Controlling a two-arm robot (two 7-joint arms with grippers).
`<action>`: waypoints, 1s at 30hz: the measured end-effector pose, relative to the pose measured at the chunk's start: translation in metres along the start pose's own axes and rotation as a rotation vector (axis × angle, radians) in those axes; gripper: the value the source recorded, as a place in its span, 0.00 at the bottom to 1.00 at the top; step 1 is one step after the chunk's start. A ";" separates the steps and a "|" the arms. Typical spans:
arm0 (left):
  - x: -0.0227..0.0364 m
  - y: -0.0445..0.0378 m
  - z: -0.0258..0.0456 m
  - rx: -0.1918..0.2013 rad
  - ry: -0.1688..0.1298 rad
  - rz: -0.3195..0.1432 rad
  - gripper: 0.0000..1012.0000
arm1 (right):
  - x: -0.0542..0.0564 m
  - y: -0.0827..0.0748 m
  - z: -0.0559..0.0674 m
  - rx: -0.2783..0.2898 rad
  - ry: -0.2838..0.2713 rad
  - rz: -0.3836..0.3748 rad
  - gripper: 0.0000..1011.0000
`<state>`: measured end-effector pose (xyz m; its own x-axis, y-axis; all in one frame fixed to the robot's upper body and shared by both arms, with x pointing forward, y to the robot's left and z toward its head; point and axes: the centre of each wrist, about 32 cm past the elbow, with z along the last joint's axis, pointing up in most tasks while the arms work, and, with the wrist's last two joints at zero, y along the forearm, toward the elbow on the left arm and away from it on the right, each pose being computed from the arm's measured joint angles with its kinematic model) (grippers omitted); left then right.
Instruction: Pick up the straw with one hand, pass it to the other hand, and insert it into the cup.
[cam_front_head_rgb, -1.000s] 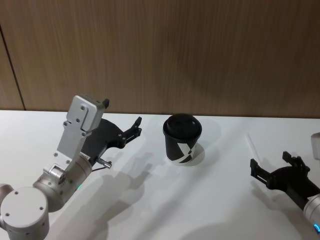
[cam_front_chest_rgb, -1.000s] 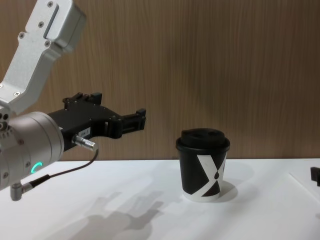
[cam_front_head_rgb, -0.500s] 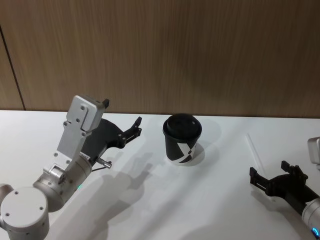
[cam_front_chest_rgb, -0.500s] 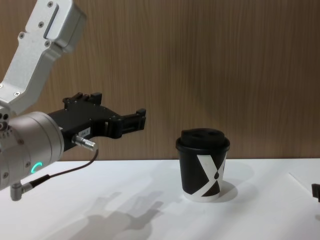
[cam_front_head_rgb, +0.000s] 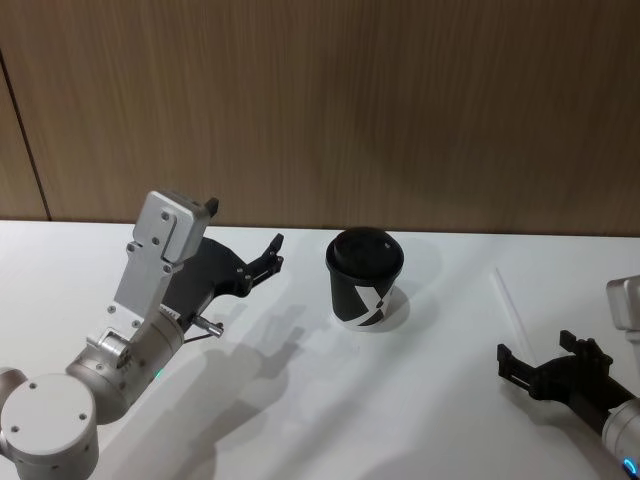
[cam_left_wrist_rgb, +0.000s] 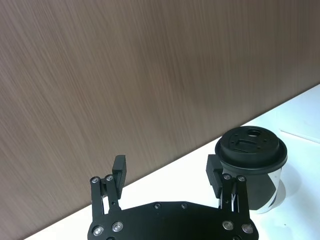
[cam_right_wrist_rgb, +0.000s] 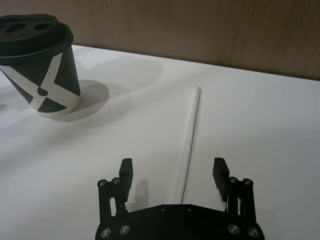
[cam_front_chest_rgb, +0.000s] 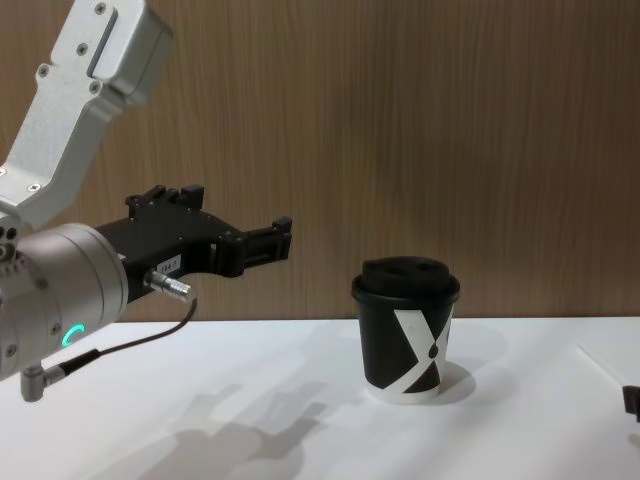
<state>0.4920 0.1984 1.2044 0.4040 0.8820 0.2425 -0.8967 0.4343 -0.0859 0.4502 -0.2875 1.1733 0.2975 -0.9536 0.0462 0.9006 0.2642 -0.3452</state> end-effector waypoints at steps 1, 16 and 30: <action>0.0000 0.0000 0.0000 0.000 0.000 0.000 0.99 | 0.000 0.000 0.000 -0.002 0.002 0.001 0.99; 0.0000 0.0000 0.0000 0.000 0.000 0.000 0.99 | 0.000 0.000 0.001 -0.033 0.039 0.015 0.99; 0.0000 0.0000 0.0000 0.000 0.000 0.000 0.99 | 0.002 0.001 0.000 -0.066 0.051 0.033 0.99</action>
<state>0.4920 0.1984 1.2044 0.4040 0.8820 0.2425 -0.8967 0.4343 -0.0859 0.4513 -0.2889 1.1735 0.3088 -0.9510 -0.0138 0.8672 0.2875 -0.4067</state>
